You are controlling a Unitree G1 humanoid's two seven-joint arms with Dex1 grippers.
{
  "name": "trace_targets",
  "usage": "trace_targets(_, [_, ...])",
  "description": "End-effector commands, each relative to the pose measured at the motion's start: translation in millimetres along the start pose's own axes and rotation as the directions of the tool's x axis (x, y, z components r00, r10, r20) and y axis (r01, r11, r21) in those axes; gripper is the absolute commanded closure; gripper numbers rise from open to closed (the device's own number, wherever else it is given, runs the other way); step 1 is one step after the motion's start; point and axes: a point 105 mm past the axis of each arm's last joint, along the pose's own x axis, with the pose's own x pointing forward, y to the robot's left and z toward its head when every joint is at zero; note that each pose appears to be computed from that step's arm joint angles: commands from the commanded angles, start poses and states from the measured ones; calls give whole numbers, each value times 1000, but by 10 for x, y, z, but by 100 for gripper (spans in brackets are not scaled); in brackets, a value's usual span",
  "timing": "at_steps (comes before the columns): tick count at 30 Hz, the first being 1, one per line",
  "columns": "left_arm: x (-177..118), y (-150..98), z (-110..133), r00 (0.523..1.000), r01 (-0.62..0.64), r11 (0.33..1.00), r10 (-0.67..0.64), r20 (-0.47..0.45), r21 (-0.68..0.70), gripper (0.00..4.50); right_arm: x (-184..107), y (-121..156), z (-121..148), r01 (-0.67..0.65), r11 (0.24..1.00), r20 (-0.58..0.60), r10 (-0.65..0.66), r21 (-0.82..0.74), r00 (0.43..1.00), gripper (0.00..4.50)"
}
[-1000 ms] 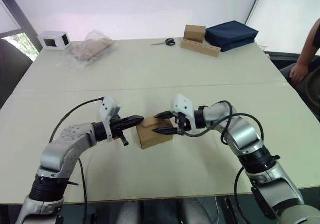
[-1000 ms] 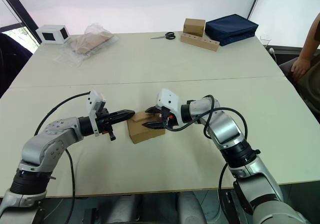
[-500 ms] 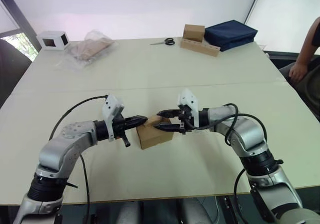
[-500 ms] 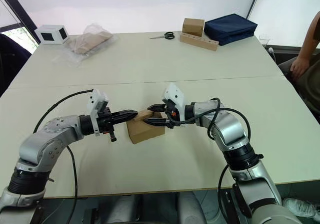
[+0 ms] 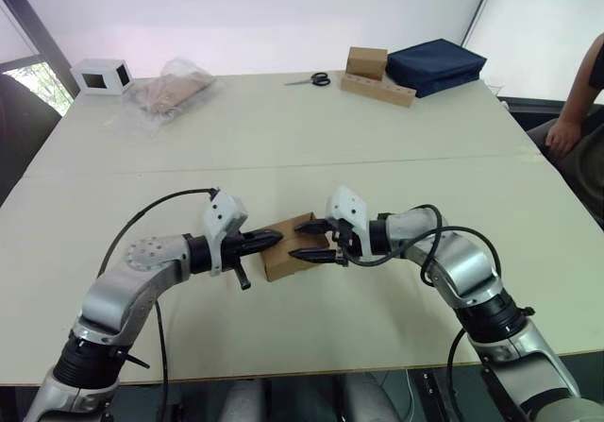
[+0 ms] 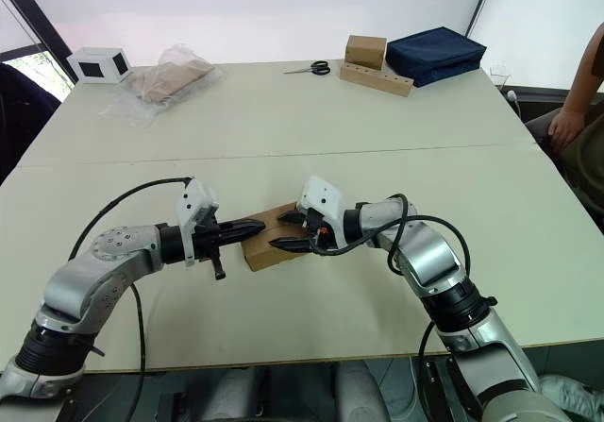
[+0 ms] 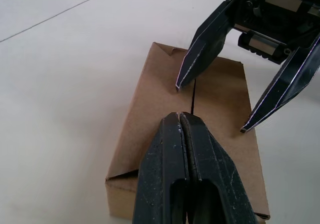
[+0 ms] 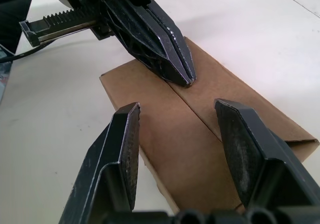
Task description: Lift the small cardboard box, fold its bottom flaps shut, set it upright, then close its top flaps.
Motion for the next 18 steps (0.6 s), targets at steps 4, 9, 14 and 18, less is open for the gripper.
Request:
trace_targets(4, [22, -17, -225, 996, 3, 1000, -5, -85, -22, 450, 26, 15, -109, 10, 1000, -55, -9, 18, 998, 212])
trace_targets(9, [0, -12, -303, 994, -7, 1000, 6, -108, -15, 450, 12, -4, -128, 27, 999, -58, -26, 23, 998, 212])
trace_targets(14, [-46, 35, -146, 998, -59, 998, 59, 3, -8, 450, -30, -31, -14, 53, 998, 34, -54, 45, 998, 212])
trace_targets(18, [-149, 17, 51, 991, -81, 997, 81, 106, -9, 450, -115, -36, 109, 63, 996, 115, -70, 64, 991, 212])
